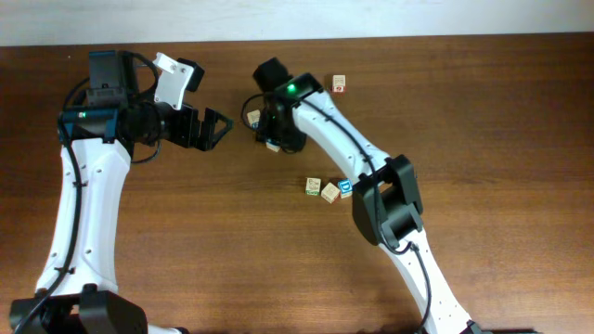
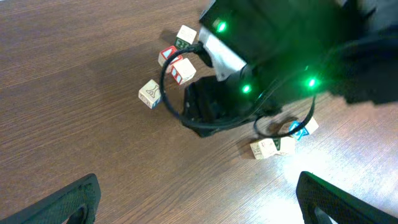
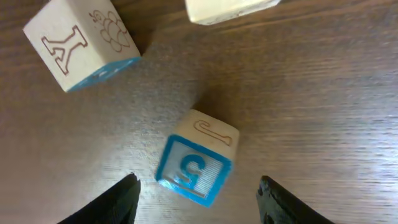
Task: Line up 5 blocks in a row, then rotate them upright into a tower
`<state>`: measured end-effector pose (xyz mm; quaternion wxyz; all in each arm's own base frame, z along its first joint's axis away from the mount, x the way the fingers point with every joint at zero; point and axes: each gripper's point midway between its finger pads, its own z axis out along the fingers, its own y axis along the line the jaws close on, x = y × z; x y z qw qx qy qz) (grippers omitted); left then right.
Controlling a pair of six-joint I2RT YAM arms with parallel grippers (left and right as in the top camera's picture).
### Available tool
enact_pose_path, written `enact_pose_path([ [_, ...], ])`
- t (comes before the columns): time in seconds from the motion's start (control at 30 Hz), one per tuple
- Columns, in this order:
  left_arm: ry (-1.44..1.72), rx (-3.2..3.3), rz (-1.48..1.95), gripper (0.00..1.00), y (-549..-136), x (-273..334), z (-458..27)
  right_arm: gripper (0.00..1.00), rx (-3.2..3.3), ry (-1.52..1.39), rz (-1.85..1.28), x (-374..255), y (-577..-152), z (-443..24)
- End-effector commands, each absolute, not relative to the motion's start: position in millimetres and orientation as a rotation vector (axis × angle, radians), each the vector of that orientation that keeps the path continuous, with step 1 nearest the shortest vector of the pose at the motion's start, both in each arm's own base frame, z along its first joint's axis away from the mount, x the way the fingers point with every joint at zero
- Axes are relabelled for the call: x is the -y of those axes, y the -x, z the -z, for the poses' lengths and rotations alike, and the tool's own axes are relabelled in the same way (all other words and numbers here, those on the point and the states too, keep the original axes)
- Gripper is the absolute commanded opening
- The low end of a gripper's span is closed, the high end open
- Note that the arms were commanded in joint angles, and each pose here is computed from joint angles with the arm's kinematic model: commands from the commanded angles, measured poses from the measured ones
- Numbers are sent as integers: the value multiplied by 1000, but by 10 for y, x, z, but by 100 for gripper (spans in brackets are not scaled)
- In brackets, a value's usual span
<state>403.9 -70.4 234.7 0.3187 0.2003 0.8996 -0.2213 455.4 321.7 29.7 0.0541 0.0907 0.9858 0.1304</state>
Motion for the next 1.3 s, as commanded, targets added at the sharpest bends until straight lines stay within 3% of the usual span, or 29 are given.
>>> enact_pose_path([
  [0.0,-538,-2341,589,99,-4072,703,-2415,61,-2928,-370,-301,-3184,-4629,-212],
  [0.17,-537,-2341,589,99,-4072,703,-2415,59,-2903,-368,-309,-3200,-4683,-155],
  [0.43,-538,-2341,589,99,-4072,703,-2415,45,-2897,-371,-274,-3157,-4687,-143],
  [0.7,-537,-2341,589,99,-4072,703,-2415,30,-3043,-218,-270,-3076,-4424,-95],
  [1.27,-537,-2341,589,99,-4072,703,-2415,31,-3380,6,-134,-2853,-3613,-117],
])
